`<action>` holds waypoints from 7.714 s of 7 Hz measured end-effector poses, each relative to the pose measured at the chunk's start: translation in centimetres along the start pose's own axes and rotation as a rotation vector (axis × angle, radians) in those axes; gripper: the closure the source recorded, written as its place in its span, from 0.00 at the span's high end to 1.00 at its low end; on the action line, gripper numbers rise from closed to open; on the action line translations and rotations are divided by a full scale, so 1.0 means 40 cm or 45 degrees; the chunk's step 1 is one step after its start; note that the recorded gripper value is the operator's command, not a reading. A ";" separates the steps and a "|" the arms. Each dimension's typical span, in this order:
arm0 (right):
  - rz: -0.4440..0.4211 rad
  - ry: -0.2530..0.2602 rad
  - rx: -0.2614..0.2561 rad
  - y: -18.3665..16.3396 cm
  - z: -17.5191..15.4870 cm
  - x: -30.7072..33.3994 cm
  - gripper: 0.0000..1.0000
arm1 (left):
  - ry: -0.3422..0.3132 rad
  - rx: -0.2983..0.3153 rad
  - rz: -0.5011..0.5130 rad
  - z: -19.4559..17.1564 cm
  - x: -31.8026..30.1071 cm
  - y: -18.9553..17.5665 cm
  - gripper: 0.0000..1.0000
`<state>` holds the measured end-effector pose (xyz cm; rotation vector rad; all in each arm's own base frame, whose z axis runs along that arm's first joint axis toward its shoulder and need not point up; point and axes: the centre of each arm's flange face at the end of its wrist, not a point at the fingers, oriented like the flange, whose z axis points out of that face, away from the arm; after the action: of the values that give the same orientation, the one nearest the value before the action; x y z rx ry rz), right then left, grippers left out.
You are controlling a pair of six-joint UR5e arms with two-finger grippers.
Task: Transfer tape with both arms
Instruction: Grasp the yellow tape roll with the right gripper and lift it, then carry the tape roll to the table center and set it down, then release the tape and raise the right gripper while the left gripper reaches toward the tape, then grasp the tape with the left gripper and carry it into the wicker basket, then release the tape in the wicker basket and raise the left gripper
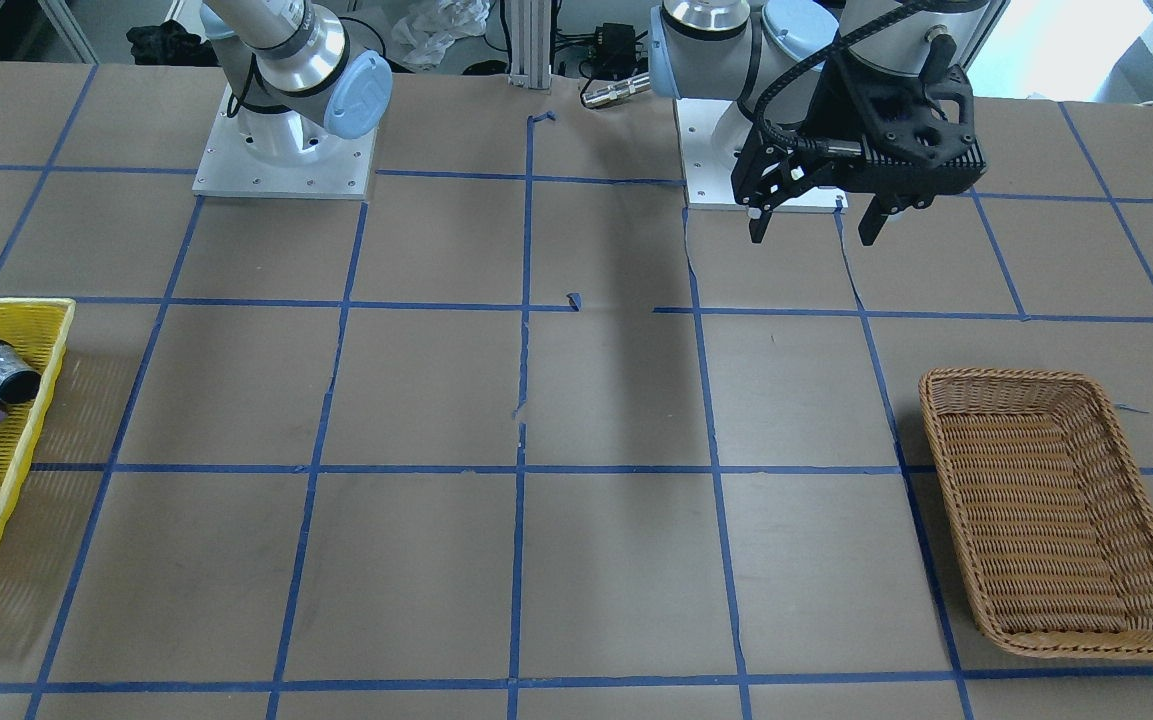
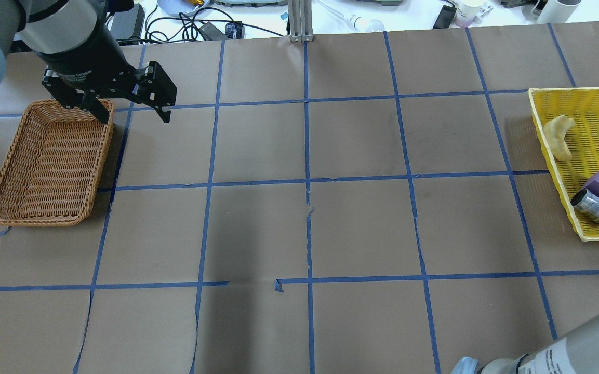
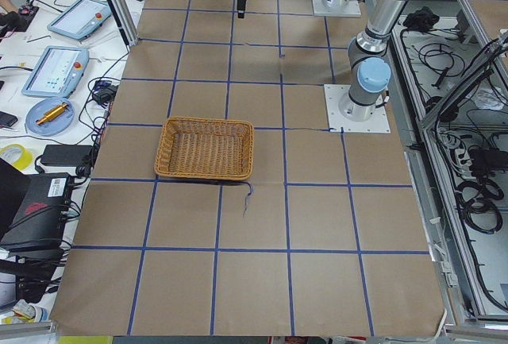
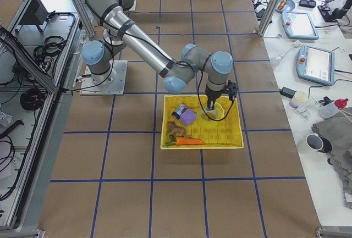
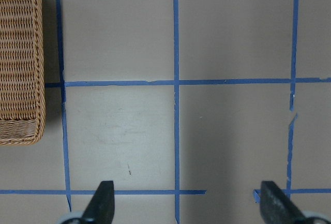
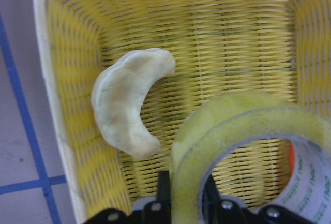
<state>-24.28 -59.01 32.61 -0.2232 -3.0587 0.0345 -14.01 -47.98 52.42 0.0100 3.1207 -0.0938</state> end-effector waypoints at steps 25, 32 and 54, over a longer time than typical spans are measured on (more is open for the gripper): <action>-0.071 -0.070 -0.161 0.333 -0.388 -0.959 1.00 | 0.221 -0.173 -1.307 0.821 0.424 -0.123 0.25; -0.127 -0.081 -0.082 0.345 -0.443 -0.938 1.00 | 0.116 -0.127 -0.580 0.679 0.119 -0.258 0.00; -0.128 -0.085 -0.036 0.377 -0.495 -0.915 1.00 | 0.037 0.025 0.011 -0.011 0.021 0.000 1.00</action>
<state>15.50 -49.10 49.29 -0.0705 -3.1339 -0.0072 -14.84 -47.95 52.84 0.0253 3.1481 -0.1248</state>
